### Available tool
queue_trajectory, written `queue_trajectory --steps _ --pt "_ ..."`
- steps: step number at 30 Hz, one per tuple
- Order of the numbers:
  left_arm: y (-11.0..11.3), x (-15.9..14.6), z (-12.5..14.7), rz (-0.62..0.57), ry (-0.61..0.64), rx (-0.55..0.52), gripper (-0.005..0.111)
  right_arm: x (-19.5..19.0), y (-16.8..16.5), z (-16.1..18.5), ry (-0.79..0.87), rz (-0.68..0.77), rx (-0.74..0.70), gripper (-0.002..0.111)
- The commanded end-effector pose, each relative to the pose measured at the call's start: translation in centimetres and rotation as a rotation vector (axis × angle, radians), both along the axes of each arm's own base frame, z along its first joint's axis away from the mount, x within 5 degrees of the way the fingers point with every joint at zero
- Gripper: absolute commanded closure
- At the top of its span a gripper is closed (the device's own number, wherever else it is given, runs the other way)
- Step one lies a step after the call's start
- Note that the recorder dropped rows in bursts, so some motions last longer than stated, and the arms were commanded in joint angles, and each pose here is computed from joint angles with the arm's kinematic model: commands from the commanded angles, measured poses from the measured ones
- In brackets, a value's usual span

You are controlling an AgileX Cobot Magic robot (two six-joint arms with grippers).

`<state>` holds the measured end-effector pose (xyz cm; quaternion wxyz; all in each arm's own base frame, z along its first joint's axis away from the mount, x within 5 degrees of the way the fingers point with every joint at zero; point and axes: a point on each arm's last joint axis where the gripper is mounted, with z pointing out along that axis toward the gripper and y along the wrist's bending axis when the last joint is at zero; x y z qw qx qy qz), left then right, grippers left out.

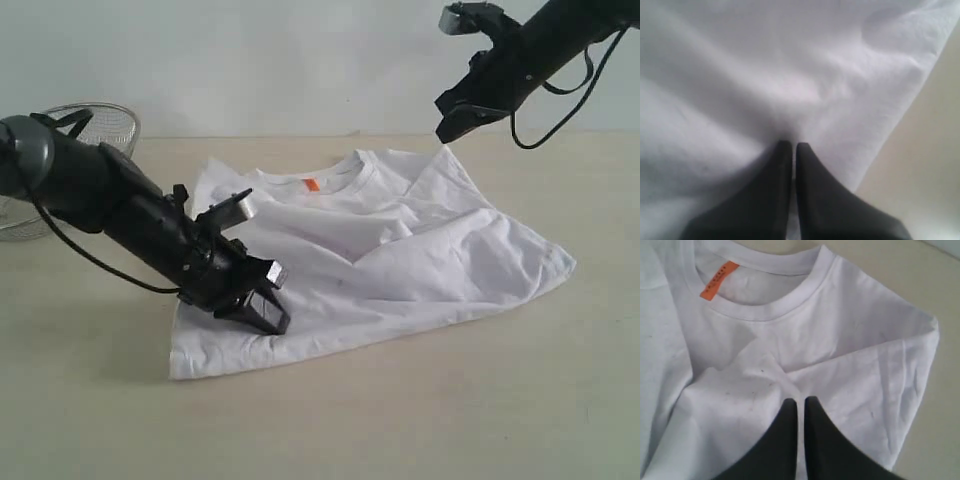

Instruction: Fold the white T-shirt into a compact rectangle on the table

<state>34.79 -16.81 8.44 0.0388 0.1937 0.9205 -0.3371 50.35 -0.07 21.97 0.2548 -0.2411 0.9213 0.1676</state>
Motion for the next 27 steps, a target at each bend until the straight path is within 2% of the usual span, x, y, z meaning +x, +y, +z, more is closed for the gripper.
queue_trajectory --steps 1,11,14,20,22,27 --pt "1.2 -3.5 -1.4 -0.139 0.086 0.089 0.102 -0.1 1.6 -0.9 0.051 0.050 -0.014 0.108" --pt "2.7 -9.7 -1.5 -0.178 0.260 0.066 0.102 -1.1 6.4 -2.7 0.155 0.196 -0.056 0.107" --pt "2.7 -10.8 -1.4 -0.170 0.265 0.022 0.102 -1.1 7.2 -3.2 0.172 0.201 -0.053 0.095" --pt "2.8 -11.6 -1.1 -0.168 0.270 0.011 0.102 -1.3 8.6 -3.5 0.184 0.220 -0.065 0.054" --pt "2.8 -11.6 -1.1 -0.169 0.271 0.010 0.102 -1.4 8.9 -3.7 0.200 0.201 -0.074 0.049" --pt "2.8 -11.6 -1.1 -0.169 0.271 0.010 0.102 -2.3 9.5 -5.4 0.273 0.198 -0.100 0.049"
